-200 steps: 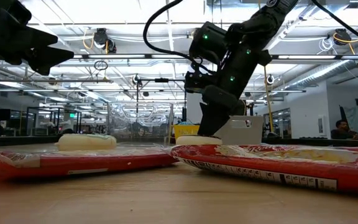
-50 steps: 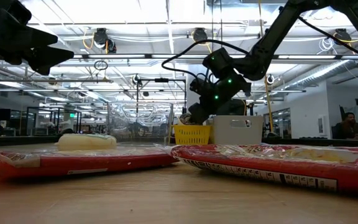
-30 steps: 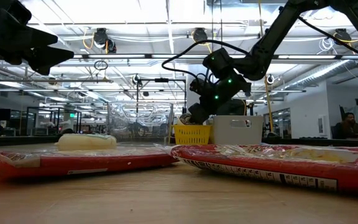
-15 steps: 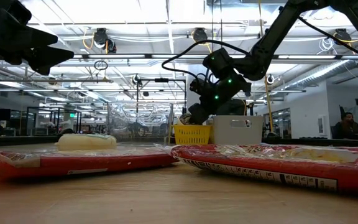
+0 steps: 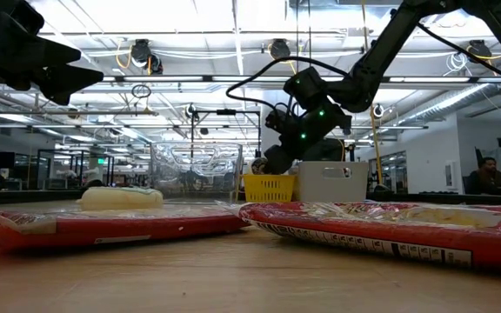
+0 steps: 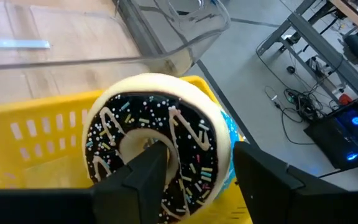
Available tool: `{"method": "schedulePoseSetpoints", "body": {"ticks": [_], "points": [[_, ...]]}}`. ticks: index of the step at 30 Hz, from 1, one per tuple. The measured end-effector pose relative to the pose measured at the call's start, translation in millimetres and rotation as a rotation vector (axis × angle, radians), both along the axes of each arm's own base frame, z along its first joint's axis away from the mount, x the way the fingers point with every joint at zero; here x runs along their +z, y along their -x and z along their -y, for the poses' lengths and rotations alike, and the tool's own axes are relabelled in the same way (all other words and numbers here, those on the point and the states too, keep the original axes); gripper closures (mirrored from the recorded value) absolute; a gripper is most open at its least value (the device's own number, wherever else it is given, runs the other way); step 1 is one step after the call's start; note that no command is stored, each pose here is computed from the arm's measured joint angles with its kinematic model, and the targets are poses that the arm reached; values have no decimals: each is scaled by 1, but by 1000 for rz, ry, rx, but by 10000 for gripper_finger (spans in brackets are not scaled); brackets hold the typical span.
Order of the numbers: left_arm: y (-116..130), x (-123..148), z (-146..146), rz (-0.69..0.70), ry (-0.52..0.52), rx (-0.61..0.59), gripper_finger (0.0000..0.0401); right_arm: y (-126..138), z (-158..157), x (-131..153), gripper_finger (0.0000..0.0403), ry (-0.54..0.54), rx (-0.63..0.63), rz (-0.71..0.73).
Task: Pick & Place Food Item
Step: Put the black donut into the yellow bin
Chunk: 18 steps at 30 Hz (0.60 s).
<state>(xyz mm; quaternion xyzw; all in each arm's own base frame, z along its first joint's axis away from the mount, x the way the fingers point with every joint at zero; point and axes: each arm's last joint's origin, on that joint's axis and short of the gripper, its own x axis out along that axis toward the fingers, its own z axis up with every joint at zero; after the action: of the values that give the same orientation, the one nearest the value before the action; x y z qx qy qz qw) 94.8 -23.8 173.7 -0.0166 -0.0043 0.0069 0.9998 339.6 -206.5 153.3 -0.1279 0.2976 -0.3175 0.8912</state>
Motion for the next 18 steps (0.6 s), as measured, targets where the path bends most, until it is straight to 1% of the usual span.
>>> {"method": "schedulePoseSetpoints", "body": {"ticks": [6, 10, 18], "points": [[0, 0, 0, 0, 0, 0, 116, 3, 0, -4, 234, -5, -44, -62], [0, 0, 0, 0, 0, 0, 116, 2, -2, -5, 238, -9, -33, -66], [0, 0, 0, 0, 0, 0, 116, -3, -6, 0, 238, 47, 2, -39]]}}
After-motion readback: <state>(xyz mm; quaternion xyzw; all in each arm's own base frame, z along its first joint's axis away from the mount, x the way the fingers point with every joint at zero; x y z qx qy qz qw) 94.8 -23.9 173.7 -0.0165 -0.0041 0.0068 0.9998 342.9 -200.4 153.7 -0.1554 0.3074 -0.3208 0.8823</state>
